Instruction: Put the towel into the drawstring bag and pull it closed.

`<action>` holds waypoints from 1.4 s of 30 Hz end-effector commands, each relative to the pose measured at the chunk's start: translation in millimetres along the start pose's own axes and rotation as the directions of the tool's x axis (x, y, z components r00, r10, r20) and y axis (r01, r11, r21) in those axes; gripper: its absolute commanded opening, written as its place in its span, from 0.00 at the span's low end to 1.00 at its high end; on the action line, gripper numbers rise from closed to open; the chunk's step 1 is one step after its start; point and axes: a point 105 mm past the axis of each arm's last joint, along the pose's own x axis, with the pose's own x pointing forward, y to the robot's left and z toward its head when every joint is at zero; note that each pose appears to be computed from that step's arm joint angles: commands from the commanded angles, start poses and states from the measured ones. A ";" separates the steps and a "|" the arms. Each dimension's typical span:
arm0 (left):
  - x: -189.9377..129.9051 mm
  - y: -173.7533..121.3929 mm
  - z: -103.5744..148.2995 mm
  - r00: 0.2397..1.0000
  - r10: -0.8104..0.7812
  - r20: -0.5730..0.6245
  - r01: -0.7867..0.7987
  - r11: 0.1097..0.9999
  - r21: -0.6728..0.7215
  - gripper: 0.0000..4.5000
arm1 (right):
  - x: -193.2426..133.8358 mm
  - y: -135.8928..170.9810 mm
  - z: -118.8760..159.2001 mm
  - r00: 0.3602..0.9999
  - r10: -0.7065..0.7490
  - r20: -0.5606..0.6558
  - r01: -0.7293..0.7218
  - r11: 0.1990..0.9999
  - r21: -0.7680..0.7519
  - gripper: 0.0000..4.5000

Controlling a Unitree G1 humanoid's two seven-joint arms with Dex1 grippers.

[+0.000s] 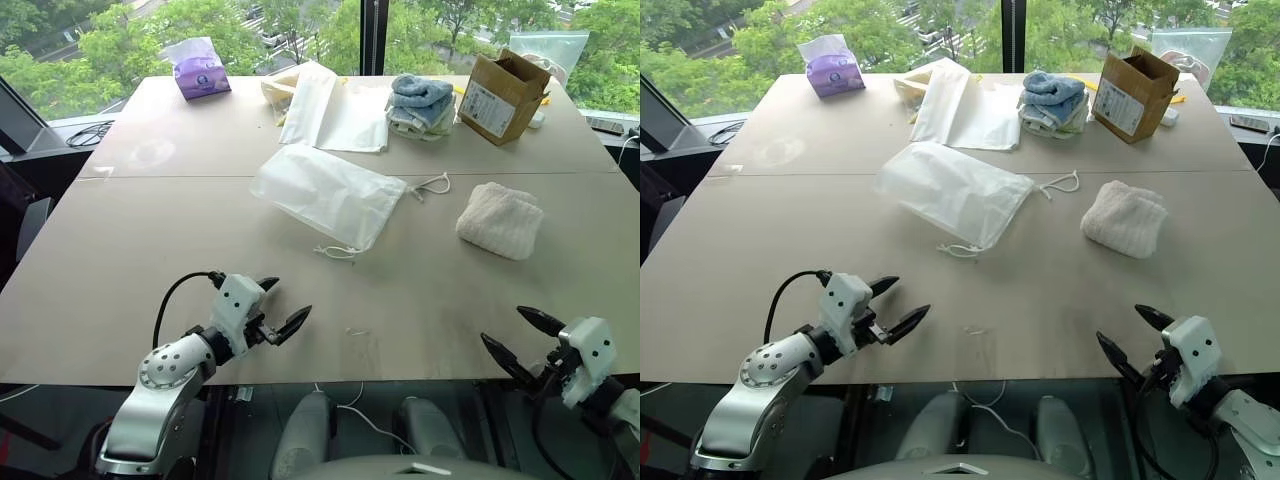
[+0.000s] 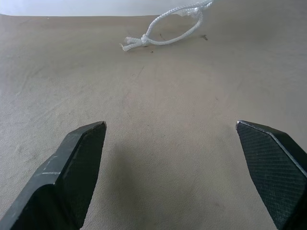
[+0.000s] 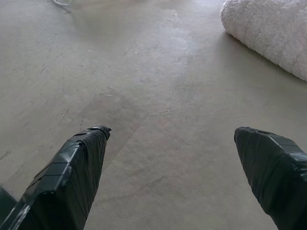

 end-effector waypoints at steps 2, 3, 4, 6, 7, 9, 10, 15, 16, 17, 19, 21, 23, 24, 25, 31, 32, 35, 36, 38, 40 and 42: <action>-0.7 0.5 11.0 0.999 -0.011 0.038 0.010 1.000 0.016 0.99 | -2.4 -3.0 7.1 1.000 -0.009 0.025 0.009 1.000 -0.023 1.00; -0.6 0.0 11.6 0.999 -0.017 0.045 0.017 1.000 0.009 0.99 | -2.5 -2.9 6.9 1.000 -0.010 0.025 0.010 1.000 -0.023 1.00; -0.6 -0.5 11.8 0.999 -0.022 0.049 0.022 1.000 0.004 0.99 | -2.8 -2.9 6.6 1.000 -0.010 0.024 0.011 1.000 -0.023 1.00; -0.8 -0.7 11.6 0.999 -0.024 0.049 0.024 1.000 0.002 0.99 | -3.2 -2.8 6.1 1.000 -0.011 0.023 0.012 1.000 -0.022 1.00; -0.9 -0.7 11.5 0.999 -0.025 0.049 0.025 1.000 0.001 0.99 | -3.4 -2.7 5.8 1.000 -0.011 0.023 0.011 1.000 -0.021 1.00; -1.1 -0.8 11.6 0.998 -0.026 0.048 0.026 1.000 0.000 0.99 | -3.6 -2.5 5.5 1.000 -0.010 0.022 0.011 1.000 -0.020 1.00; -1.2 -0.9 11.7 0.998 -0.026 0.048 0.026 1.000 0.000 0.99 | -3.7 -2.4 5.3 1.000 -0.010 0.022 0.011 1.000 -0.019 1.00; -1.2 -1.1 12.1 0.998 -0.028 0.048 0.028 1.000 -0.001 0.99 | -4.1 -2.5 4.9 1.000 -0.010 0.022 0.010 1.000 -0.019 1.00; -1.2 -1.1 12.2 0.998 -0.028 0.048 0.028 1.000 -0.001 0.99 | -4.1 -2.5 5.0 1.000 -0.010 0.022 0.010 1.000 -0.020 1.00; -1.3 -1.0 12.2 0.998 -0.028 0.048 0.029 1.000 -0.001 0.99 | -4.2 -2.6 4.9 1.000 -0.010 0.022 0.010 1.000 -0.020 1.00; -1.5 0.1 12.3 0.998 -0.029 0.047 0.029 1.000 -0.001 0.99 | -4.1 -2.8 4.9 1.000 -0.010 0.023 0.011 1.000 -0.021 1.00; -2.2 2.2 12.1 0.998 -0.031 0.046 0.031 1.000 0.000 0.99 | -4.1 -2.9 5.1 1.000 -0.010 0.024 0.011 1.000 -0.021 1.00; -2.0 3.3 12.7 0.998 -0.041 0.044 0.040 0.999 0.010 0.99 | -3.7 -2.3 5.7 1.000 -0.005 0.028 0.006 1.000 -0.023 1.00; -1.3 3.6 13.7 0.998 -0.050 0.044 0.049 0.999 0.023 0.99 | -3.4 -1.9 6.2 1.000 -0.002 0.031 0.002 1.000 -0.024 1.00; 1.1 5.1 15.7 0.997 -0.067 0.044 0.065 0.997 0.050 0.99 | -3.0 -1.5 7.9 0.999 0.002 0.041 -0.001 1.000 -0.025 1.00; 38.3 -14.0 44.2 0.942 -0.332 0.038 0.325 0.936 0.133 0.99 | -3.7 12.4 38.4 0.970 0.120 0.210 -0.104 0.991 -0.088 1.00; 42.2 -23.1 48.6 0.920 -0.392 0.031 0.384 0.912 0.145 0.99 | -3.9 12.2 41.4 0.967 0.126 0.223 -0.109 0.990 -0.085 1.00; 58.1 -39.4 66.8 0.876 -0.481 0.048 0.467 0.867 0.174 0.99 | -2.9 12.5 48.7 0.959 0.138 0.248 -0.123 0.990 -0.073 1.00; 64.0 -41.5 72.2 0.874 -0.483 0.061 0.468 0.868 0.168 0.99 | -2.5 12.2 49.8 0.959 0.135 0.251 -0.120 0.990 -0.073 1.00; 85.0 -61.2 90.0 0.857 -0.505 0.106 0.480 0.855 0.196 0.99 | -1.1 13.3 50.7 0.959 0.138 0.248 -0.121 0.989 -0.085 1.00; 104.5 -75.9 105.1 0.869 -0.474 0.141 0.431 0.866 0.252 0.99 | -0.3 13.6 51.4 0.960 0.132 0.248 -0.113 0.989 -0.091 1.00; 117.2 -81.3 112.6 0.899 -0.407 0.164 0.355 0.894 0.274 0.99 | -0.3 14.1 52.0 0.961 0.124 0.248 -0.104 0.990 -0.092 1.00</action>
